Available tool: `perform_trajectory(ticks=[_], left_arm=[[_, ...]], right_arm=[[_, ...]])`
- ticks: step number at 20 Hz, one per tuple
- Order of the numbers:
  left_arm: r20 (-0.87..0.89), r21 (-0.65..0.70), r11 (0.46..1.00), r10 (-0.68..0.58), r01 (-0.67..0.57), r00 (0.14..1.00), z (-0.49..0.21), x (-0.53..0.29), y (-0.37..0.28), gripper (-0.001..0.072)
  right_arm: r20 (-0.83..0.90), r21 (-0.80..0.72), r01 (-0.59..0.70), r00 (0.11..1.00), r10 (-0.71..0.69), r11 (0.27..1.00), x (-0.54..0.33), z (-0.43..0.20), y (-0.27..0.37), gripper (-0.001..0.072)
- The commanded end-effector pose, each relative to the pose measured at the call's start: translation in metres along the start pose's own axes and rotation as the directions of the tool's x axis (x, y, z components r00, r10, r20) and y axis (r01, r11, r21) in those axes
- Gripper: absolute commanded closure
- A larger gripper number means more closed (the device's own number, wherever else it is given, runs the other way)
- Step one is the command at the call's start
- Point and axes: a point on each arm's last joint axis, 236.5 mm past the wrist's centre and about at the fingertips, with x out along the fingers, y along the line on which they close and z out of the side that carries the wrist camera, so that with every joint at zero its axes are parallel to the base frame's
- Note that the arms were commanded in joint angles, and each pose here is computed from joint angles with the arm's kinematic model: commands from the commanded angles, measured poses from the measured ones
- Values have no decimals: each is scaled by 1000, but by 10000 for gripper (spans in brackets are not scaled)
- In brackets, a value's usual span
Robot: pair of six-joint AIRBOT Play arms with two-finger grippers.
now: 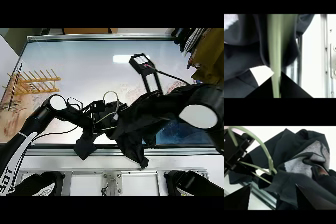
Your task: Fold the clothes and pants, and hang the long-sleeved shirts on hangers.
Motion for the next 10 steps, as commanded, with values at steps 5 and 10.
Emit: perform_trajectory(ticks=[5,10], left_arm=[[-8,7,1000,-7,7,1000,-2,0,-1,695],[-9,7,1000,-7,7,1000,-2,0,-2,695]], right_arm=[[-70,-94,-60,996,53,994,-30,-18,-29,107],[32,-88,-268,962,272,959,-51,7,-48,107]])
